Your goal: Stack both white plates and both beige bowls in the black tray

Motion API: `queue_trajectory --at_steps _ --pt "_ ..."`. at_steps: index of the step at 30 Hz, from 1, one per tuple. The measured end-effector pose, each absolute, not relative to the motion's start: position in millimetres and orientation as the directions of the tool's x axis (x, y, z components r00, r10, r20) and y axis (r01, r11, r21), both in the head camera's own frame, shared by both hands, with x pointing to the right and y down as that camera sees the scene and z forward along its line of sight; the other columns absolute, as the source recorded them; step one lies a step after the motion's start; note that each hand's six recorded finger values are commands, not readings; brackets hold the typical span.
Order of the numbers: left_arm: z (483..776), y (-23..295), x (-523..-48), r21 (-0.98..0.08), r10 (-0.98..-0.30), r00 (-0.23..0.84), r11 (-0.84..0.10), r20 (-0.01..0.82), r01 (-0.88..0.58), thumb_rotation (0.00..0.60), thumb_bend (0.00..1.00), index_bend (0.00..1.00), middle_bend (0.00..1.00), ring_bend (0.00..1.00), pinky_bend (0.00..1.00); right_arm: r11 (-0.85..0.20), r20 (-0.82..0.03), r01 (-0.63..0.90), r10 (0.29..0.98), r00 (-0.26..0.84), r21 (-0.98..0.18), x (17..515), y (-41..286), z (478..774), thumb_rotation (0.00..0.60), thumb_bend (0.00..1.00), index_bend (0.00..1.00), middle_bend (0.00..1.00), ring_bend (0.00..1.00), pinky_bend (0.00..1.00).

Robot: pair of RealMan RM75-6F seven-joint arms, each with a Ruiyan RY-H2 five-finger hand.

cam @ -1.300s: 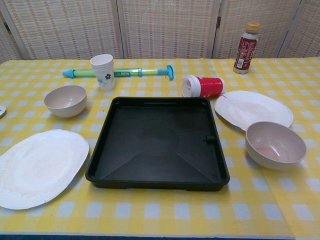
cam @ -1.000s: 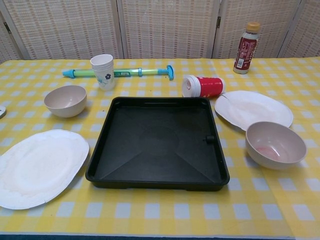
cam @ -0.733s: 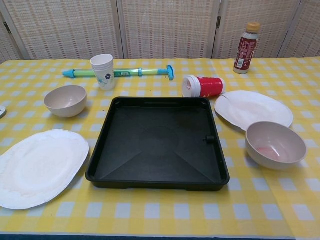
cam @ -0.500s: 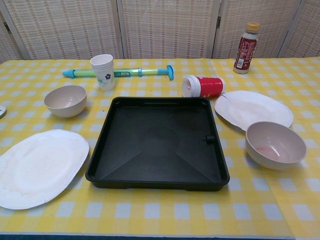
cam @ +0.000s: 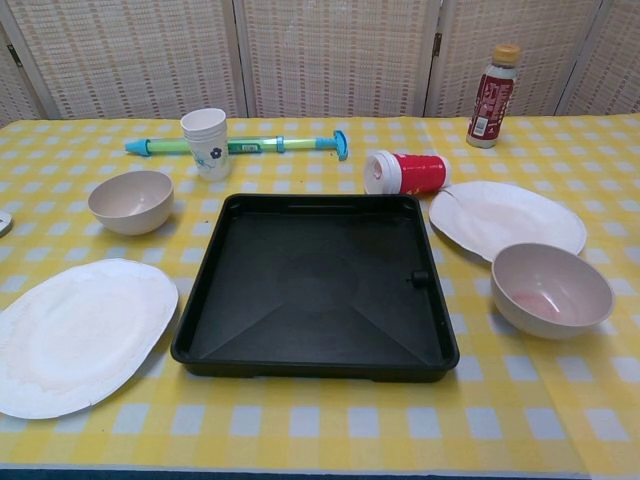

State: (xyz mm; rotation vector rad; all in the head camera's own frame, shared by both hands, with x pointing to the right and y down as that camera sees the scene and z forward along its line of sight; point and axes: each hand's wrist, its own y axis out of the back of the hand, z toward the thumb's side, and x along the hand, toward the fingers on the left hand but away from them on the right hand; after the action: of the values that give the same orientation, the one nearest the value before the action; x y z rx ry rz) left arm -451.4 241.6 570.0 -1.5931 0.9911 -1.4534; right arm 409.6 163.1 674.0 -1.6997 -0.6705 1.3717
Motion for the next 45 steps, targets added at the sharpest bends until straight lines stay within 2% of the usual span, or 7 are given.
queue_trajectory --at_steps 11,23,45 --pt "574 239 -457 -0.895 -0.897 0.029 -0.443 0.442 -0.06 0.6 0.36 0.0 0.02 0.0 0.05 -0.513 -0.515 -0.089 0.808 0.286 -0.854 386 139 720 0.6 0.3 0.51 0.02 0.0 0.0" --pt "577 238 -459 -0.881 -0.884 0.019 -0.467 0.466 -0.074 0.6 0.36 0.0 0.02 0.0 0.05 -0.53 -0.525 -0.074 0.795 0.305 -0.845 364 126 751 0.6 0.3 0.52 0.03 0.0 0.0" --pt "574 239 -462 -0.883 -0.886 0.009 -0.463 0.464 -0.074 0.6 0.36 0.0 0.02 0.0 0.05 -0.552 -0.537 -0.036 0.791 0.293 -0.833 363 136 763 0.6 0.3 0.52 0.04 0.0 0.0"
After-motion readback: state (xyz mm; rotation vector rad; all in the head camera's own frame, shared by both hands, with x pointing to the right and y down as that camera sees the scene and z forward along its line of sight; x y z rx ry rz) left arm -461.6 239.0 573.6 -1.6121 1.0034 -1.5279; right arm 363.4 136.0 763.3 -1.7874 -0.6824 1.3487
